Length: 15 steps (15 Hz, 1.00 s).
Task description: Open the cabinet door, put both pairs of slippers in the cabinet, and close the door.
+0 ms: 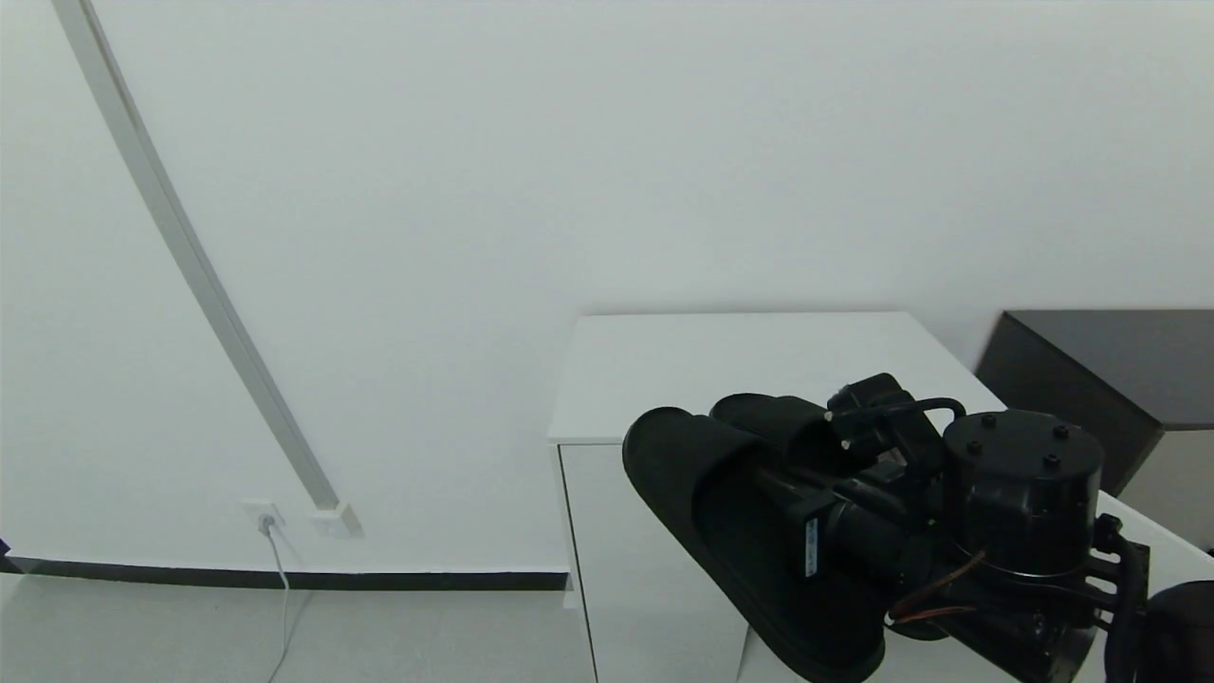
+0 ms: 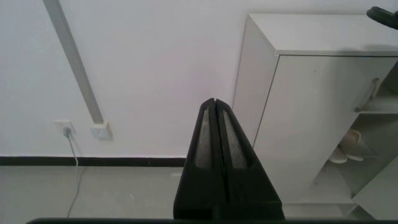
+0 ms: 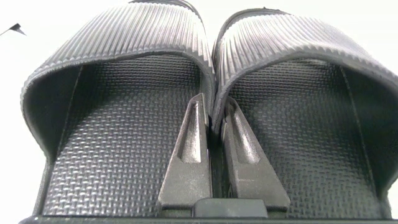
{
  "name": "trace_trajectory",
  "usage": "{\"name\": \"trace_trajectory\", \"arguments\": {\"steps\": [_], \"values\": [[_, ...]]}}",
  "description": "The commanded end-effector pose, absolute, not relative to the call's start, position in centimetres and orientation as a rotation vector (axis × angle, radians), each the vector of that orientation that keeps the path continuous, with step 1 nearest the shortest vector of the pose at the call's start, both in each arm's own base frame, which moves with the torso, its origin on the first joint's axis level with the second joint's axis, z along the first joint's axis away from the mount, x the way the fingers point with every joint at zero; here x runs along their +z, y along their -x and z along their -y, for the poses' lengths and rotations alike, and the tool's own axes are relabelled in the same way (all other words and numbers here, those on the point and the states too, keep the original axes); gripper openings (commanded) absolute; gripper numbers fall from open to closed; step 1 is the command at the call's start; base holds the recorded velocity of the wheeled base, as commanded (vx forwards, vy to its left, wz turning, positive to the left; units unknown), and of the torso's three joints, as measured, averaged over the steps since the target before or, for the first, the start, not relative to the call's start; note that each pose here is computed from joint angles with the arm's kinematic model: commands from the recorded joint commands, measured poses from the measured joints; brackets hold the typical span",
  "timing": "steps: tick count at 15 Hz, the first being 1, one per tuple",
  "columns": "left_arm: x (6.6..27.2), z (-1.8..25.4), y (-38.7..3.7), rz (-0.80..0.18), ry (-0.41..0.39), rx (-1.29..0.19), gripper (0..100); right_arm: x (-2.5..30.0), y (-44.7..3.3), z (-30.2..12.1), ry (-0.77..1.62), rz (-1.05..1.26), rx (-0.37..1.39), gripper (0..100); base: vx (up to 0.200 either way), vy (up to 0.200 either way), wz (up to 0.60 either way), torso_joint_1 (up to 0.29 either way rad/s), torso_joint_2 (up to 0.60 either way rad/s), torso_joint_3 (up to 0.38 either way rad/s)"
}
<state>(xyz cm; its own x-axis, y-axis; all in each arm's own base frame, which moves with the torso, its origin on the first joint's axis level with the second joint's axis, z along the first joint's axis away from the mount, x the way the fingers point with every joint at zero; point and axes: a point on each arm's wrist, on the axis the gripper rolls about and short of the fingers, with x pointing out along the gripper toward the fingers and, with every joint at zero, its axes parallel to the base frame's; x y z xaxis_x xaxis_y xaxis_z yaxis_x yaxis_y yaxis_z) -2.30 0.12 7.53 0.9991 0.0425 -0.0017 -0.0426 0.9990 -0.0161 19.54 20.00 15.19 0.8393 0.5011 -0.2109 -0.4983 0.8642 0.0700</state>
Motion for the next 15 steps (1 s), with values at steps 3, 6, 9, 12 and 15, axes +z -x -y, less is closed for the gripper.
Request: {"name": "trace_trajectory", "arguments": {"steps": [3,6,9,12,15], "values": [[7.56,-0.12,2.29,-0.001,0.017,0.041,0,15.02,-19.54,-20.08,-0.009,-0.232,0.531,0,-0.2,0.0,0.0,0.004,0.0,0.002],[7.54,-0.12,2.29,-0.003,0.017,0.043,0,15.02,-19.54,-20.08,-0.009,-0.232,0.531,0,-0.067,0.0,0.0,0.001,0.0,0.001],[7.54,-0.12,2.29,-0.003,0.018,0.045,0,14.99,-19.37,-20.21,-0.008,-0.234,0.538,0,0.0,0.0,0.0,0.0,0.0,0.0],[7.54,-0.12,2.29,-0.003,0.018,0.045,0,14.99,-19.37,-20.21,-0.01,-0.234,0.538,0,0.0,0.0,0.0,0.0,0.0,0.0],[7.54,-0.12,2.29,-0.003,0.017,0.041,0,14.98,-19.4,-20.25,-0.01,-0.234,0.538,0,0.0,0.0,0.0,0.0,0.0,0.0]]}}
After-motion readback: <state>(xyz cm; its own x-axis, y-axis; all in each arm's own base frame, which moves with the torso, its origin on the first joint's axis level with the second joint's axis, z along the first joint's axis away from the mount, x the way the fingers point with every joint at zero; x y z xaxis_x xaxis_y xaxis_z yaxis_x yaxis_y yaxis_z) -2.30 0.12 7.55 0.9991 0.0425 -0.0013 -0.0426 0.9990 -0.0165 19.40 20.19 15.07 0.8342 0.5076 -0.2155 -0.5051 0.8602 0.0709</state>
